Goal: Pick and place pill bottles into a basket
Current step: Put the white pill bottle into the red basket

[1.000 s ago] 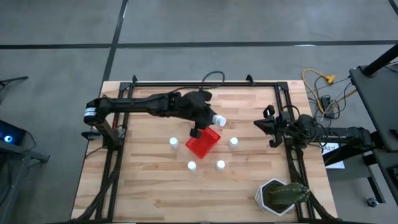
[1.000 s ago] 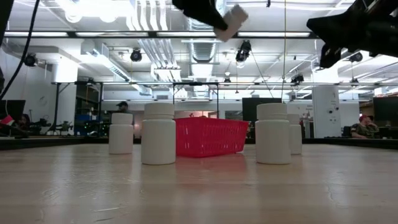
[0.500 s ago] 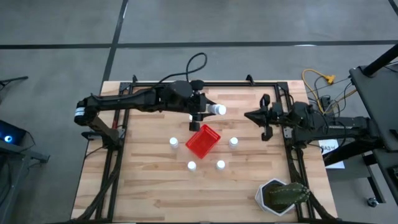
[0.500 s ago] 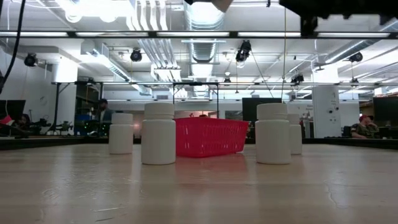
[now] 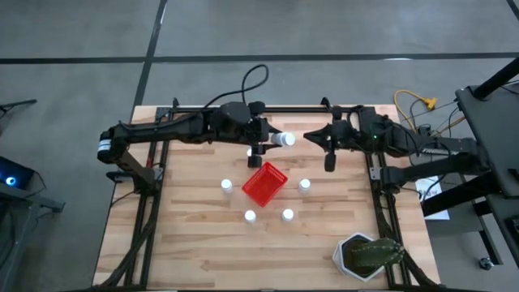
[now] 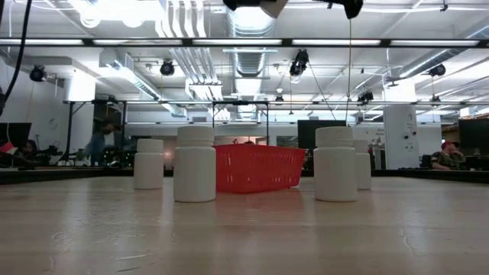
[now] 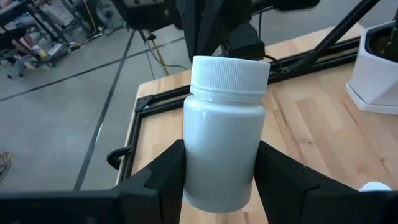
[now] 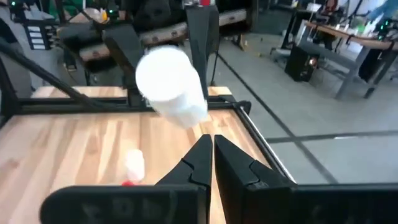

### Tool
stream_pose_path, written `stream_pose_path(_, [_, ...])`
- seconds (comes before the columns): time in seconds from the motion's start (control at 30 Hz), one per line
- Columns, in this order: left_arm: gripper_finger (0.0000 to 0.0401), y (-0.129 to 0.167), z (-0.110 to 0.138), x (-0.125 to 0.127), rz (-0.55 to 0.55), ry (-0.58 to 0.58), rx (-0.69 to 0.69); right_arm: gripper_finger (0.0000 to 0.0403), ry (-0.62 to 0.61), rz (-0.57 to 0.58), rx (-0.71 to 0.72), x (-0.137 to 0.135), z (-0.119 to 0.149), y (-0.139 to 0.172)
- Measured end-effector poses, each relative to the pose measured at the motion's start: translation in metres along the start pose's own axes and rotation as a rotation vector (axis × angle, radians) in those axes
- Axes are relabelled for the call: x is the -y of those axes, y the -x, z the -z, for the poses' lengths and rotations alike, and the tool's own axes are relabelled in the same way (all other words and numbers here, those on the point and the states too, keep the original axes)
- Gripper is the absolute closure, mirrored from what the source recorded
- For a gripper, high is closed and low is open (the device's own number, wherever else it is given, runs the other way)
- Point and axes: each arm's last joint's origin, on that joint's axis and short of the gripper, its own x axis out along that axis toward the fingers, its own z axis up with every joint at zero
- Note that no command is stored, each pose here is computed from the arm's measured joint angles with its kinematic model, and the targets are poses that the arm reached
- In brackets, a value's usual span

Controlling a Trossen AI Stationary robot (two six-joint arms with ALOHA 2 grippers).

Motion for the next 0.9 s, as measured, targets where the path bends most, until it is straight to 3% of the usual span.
stream_pose_path(0.13, [0.0252, 0.001, 0.002, -0.005, -0.013, -0.002, -0.004, 0.0394, -0.055, 0.000, -0.041, 0.000, -0.018, -0.004])
stream_pose_path(0.37, [0.0252, 0.010, 0.003, -0.019, -0.047, 0.013, 0.002, 0.0394, 0.003, 0.003, -0.111, 0.001, -0.038, -0.007])
stream_pose_path(0.6, [0.0252, 0.027, 0.006, -0.030, -0.024, 0.060, 0.053, 0.0394, 0.013, 0.044, -0.144, 0.002, -0.033, -0.012])
stream_pose_path(0.9, [0.0252, 0.049, 0.027, -0.023, -0.057, 0.142, 0.163, 0.0394, 0.034, 0.041, -0.147, 0.000, -0.028, -0.022])
